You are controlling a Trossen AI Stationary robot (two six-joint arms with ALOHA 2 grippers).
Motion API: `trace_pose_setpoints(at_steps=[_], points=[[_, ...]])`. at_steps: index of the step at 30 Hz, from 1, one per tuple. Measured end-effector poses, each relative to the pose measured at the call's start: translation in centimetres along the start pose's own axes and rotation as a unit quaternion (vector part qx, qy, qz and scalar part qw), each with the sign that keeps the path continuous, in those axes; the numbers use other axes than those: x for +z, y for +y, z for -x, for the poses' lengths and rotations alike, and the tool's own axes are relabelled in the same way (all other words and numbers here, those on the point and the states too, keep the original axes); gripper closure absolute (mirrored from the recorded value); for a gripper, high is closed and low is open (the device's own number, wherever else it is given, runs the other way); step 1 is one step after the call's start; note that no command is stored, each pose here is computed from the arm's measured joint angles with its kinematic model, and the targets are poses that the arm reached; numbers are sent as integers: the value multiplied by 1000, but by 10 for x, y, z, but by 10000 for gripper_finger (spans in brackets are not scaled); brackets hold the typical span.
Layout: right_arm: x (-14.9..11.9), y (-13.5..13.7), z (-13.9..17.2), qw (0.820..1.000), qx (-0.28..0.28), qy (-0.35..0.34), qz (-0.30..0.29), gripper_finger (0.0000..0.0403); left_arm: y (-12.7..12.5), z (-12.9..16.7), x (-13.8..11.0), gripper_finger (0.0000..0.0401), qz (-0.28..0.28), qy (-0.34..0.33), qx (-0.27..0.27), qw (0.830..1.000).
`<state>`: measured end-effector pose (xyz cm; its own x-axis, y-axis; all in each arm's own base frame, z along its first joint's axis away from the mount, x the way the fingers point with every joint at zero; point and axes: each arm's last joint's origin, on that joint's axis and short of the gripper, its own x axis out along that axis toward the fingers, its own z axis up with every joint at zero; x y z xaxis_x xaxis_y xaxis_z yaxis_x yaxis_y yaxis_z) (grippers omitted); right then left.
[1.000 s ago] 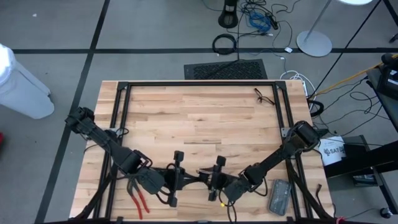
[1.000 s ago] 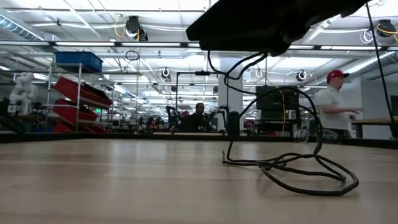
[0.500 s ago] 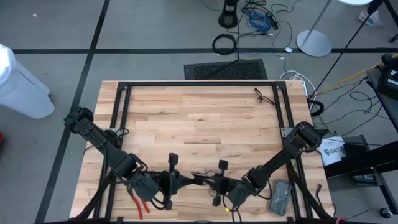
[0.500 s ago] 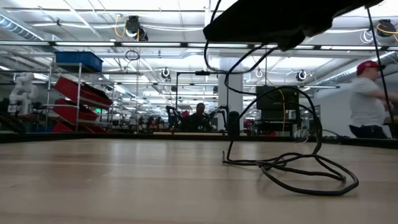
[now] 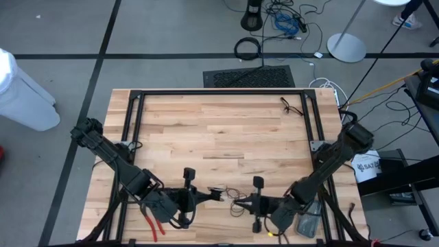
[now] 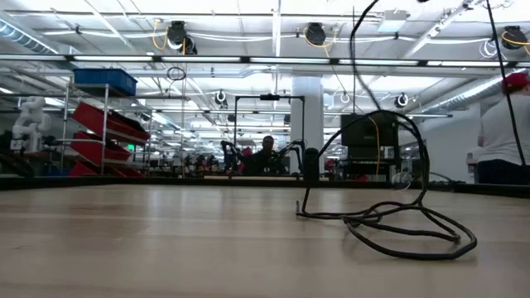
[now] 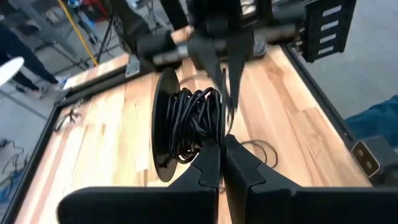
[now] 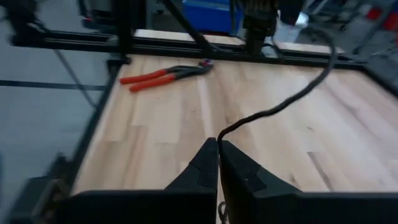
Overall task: Coil cords
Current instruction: Coil the black wire onto the black spool
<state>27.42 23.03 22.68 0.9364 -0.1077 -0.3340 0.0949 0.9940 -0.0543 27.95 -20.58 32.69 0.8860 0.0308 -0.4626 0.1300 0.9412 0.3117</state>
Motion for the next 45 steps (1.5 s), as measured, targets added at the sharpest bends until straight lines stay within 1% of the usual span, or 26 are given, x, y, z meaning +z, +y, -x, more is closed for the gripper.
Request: trace_pose_setpoints(at_steps=[2,8,14,17,20,23,26,31,35,39,45], points=[[8,-3,9,1000,24,3,-9,403,0,0,-1,393,8,3,0,1000],[28,-8,29,996,89,-6,-31,403,1,0,-1,393,9,4,5,1000],[46,-3,38,991,128,27,-17,403,2,0,-1,393,9,4,24,1000],[57,-1,44,991,127,37,-5,403,3,-1,-1,393,9,4,26,1000],[72,-1,48,991,128,31,5,403,4,-2,-1,393,19,5,28,999],[82,-3,49,991,126,25,27,403,5,-2,-1,393,24,5,28,999],[94,-8,47,992,119,17,35,403,5,-3,-1,393,37,6,16,999],[103,-18,40,993,105,21,53,403,4,-3,-1,393,52,9,-18,998],[113,-25,36,991,121,19,60,403,3,-4,-1,393,65,10,-29,997],[127,-28,38,988,134,11,76,403,4,-4,-2,393,63,15,-30,997],[146,-36,45,986,129,17,100,403,5,-5,-1,393,67,15,-59,996]])
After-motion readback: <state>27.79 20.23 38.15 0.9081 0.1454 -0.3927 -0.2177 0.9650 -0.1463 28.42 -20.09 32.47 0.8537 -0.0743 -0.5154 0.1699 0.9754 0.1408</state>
